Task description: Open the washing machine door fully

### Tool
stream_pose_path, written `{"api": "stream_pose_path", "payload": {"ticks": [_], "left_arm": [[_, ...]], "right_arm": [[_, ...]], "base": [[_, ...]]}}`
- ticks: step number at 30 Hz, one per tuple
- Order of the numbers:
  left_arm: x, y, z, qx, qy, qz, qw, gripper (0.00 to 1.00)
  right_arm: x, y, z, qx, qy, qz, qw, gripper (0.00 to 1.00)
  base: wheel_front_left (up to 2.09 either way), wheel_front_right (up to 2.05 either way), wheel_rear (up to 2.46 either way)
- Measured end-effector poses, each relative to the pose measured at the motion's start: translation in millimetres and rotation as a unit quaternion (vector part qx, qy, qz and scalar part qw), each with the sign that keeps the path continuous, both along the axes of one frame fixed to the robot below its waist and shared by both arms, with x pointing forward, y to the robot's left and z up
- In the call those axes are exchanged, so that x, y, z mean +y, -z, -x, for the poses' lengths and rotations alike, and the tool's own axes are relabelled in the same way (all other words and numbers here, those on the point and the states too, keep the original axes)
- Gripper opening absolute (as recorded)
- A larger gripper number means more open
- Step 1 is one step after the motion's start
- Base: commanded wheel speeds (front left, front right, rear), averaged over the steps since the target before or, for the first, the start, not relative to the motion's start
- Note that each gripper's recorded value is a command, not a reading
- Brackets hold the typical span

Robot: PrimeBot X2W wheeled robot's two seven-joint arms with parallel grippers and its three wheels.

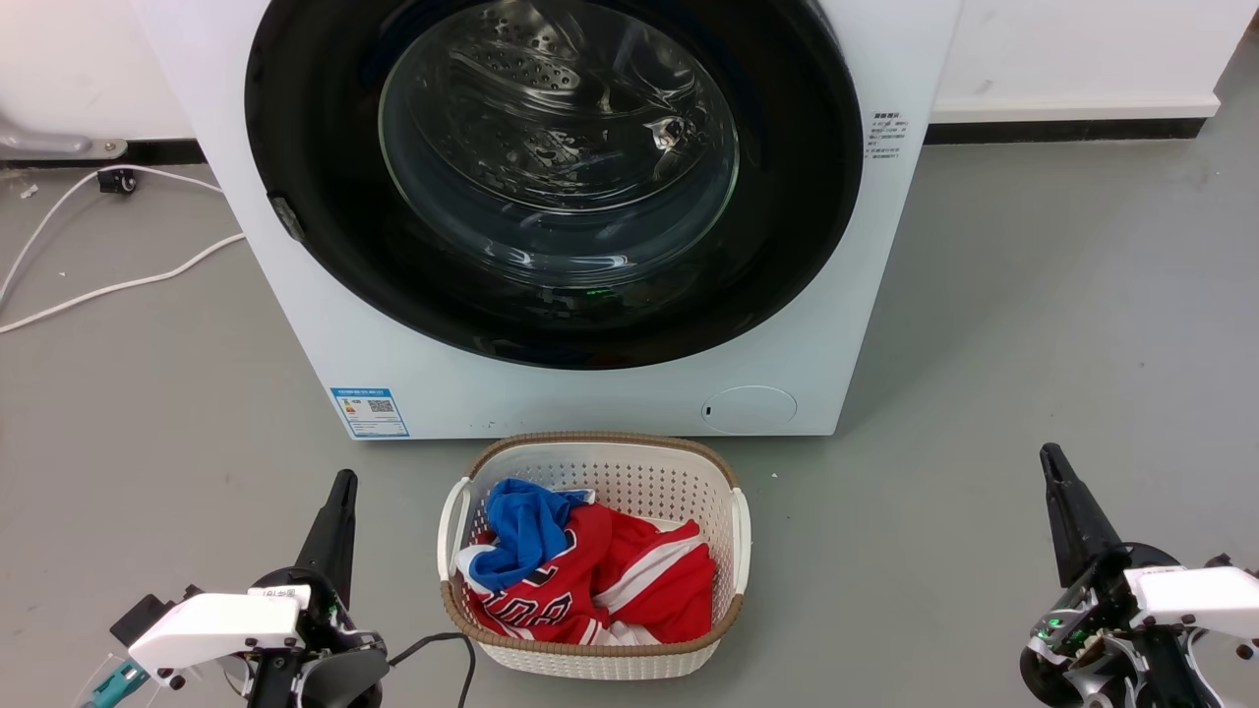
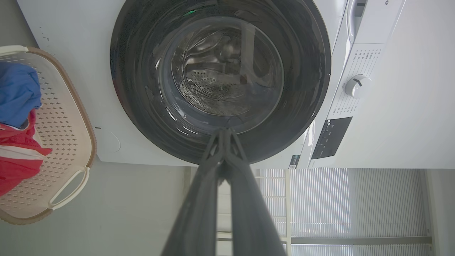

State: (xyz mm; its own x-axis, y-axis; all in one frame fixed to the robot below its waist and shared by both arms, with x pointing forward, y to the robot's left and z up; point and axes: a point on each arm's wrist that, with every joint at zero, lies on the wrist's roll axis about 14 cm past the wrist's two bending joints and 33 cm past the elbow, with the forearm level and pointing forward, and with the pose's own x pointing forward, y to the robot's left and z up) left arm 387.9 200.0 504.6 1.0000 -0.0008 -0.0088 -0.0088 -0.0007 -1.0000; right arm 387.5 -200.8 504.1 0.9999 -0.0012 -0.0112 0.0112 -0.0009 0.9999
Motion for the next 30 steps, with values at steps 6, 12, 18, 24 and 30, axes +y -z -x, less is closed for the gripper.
{"api": "stream_pose_path", "payload": {"ticks": [6,12,18,24,30], "left_arm": [[0.0,0.0,0.0,0.0,0.0,0.0,1.0,0.0],[-0.1,0.0,0.0,0.0,0.0,0.0,1.0,0.0],[-0.1,0.0,0.0,0.0,0.0,0.0,1.0,0.0],[0.0,-0.1,0.0,0.0,0.0,0.0,1.0,0.0],[-1.1,10.1,3.8,0.015,0.001,0.002,1.0,1.0]], "right_arm": [[-0.1,0.0,0.0,0.0,0.0,0.0,1.0,0.0],[-0.2,0.0,0.0,0.0,0.0,0.0,1.0,0.0],[-0.3,0.0,0.0,0.0,0.001,0.0,1.0,0.0],[-0.3,0.0,0.1,0.0,0.001,0.0,1.0,0.0],[-0.4,10.2,4.1,0.015,0.002,-0.002,1.0,1.0]], "base": [[0.0,0.0,0.0],[0.0,0.0,0.0],[0.0,0.0,0.0],[0.0,0.0,0.0],[0.0,0.0,0.0]]}}
